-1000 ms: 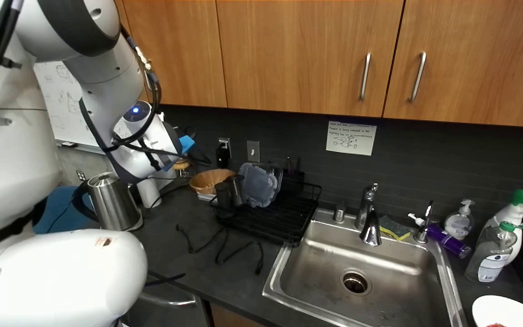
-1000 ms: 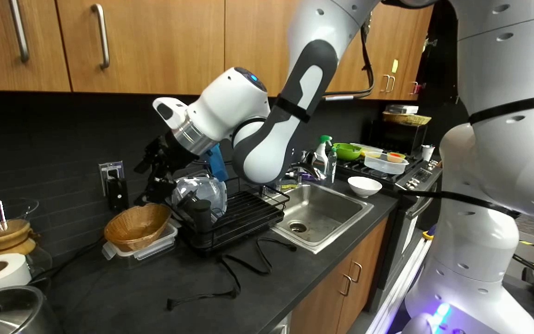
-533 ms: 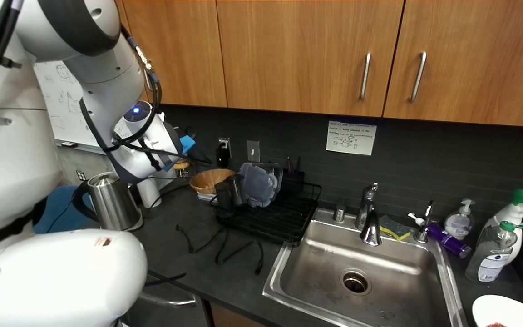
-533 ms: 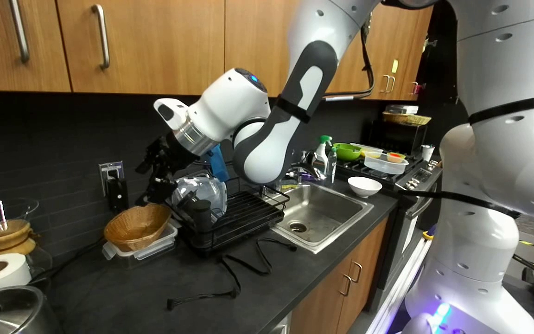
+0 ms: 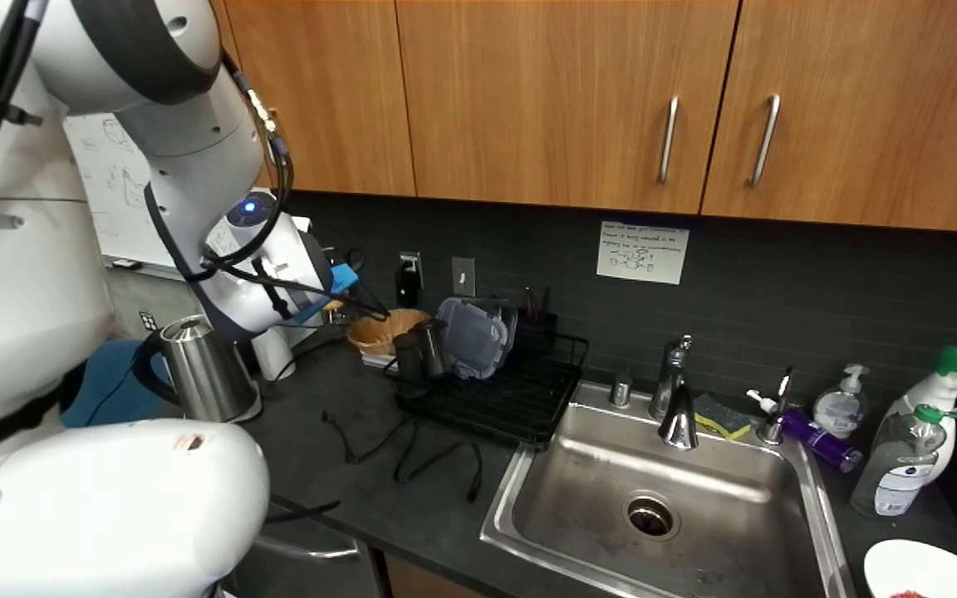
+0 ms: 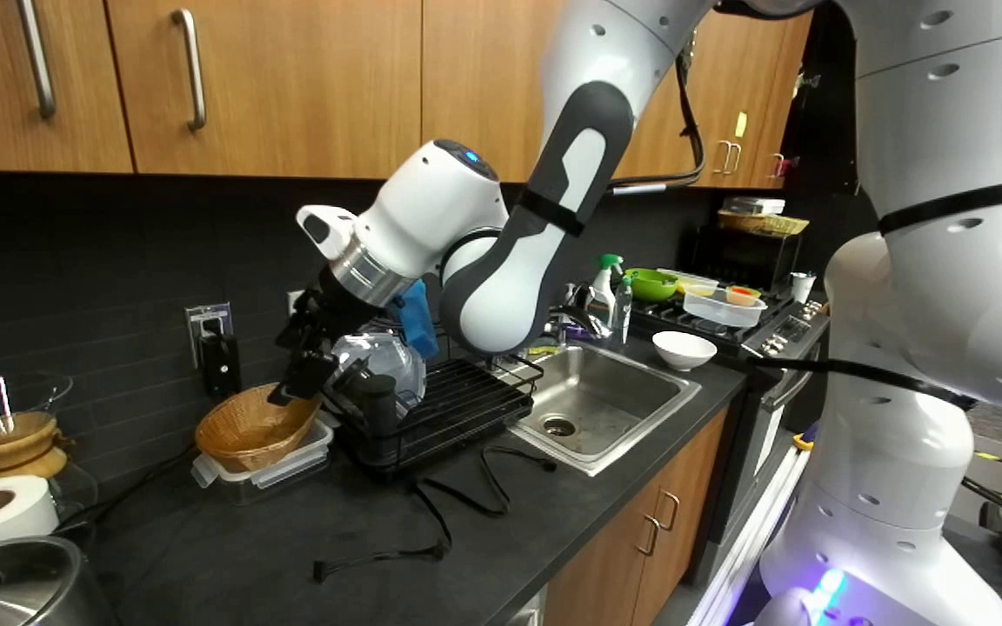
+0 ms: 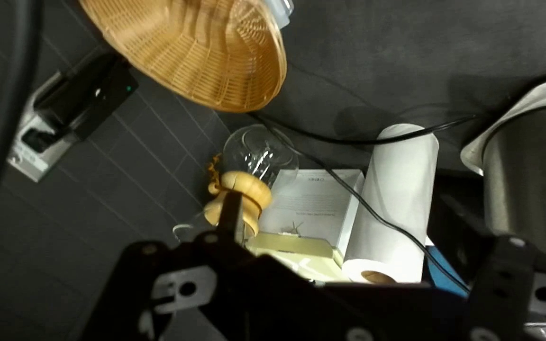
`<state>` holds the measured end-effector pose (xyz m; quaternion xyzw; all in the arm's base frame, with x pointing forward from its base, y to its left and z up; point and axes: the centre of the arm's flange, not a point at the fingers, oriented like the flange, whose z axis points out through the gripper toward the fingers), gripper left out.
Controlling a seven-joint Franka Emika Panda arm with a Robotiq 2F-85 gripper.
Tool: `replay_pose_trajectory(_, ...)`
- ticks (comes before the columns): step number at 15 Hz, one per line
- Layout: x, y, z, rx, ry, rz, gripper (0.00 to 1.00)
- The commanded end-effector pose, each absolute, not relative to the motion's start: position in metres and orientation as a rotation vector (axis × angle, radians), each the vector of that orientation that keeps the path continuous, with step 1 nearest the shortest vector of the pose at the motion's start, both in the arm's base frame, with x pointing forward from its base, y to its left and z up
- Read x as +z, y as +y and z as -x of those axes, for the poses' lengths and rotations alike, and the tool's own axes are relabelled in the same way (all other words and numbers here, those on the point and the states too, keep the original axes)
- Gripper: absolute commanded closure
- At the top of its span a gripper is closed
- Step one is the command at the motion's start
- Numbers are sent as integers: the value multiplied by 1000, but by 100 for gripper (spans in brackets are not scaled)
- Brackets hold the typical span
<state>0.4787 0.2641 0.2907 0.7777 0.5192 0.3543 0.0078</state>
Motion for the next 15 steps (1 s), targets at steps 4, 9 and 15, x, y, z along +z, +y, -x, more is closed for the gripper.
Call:
replay_pose_trajectory(4,273,250,-438,890,1184,-2777,0)
replay_pose_trajectory(9,269,238,-405,724,812,-2947,0)
replay_pose_trajectory(15,260,231,-398,660,502,-3096,0)
